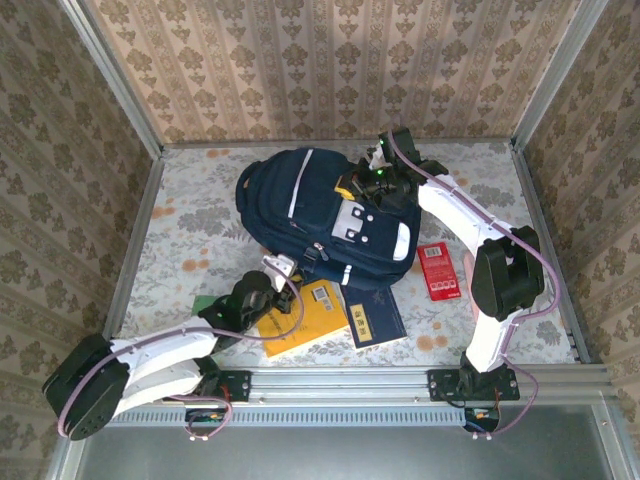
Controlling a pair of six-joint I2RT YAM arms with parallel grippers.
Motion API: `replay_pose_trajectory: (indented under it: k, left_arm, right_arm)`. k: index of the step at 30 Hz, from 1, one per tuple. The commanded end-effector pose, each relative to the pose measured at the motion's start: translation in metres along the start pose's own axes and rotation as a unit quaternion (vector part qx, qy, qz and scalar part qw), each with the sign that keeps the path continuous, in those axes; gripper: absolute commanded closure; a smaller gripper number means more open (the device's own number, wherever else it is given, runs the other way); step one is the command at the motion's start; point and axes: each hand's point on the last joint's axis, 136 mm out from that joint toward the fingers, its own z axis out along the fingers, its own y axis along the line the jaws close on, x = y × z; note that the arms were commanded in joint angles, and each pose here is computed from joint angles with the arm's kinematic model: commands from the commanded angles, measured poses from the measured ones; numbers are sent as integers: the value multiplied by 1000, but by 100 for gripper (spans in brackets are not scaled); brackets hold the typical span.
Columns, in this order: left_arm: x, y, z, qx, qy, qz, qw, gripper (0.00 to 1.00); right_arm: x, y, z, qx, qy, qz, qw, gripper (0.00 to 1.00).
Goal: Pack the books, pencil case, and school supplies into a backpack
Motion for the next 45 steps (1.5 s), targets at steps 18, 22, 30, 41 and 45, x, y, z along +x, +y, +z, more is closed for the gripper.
replay_pose_trajectory:
  k: [18,22,30,41,45]
  left_arm:
    - [-30,1,12,10,-27,-35,999,83]
    - [-23,6,11,4,-19,-41,999,92]
    - [-14,20,0,-24,-13,-55,998,100]
    - [-1,63,-15,-112,3,-100,989,100]
    - [1,80,-18,-144,15,-127,981,100]
  right_arm:
    - [3,51,-25,-85,-5,-47,995,100]
    - [3,49,-26,-79,-7,-50,996,100]
    - [1,43,-26,-61,-13,-60,996,100]
    - [11,46,-23,-42,-4,-100,994,100]
    - [17,51,-20,-39,5,-116,993,100]
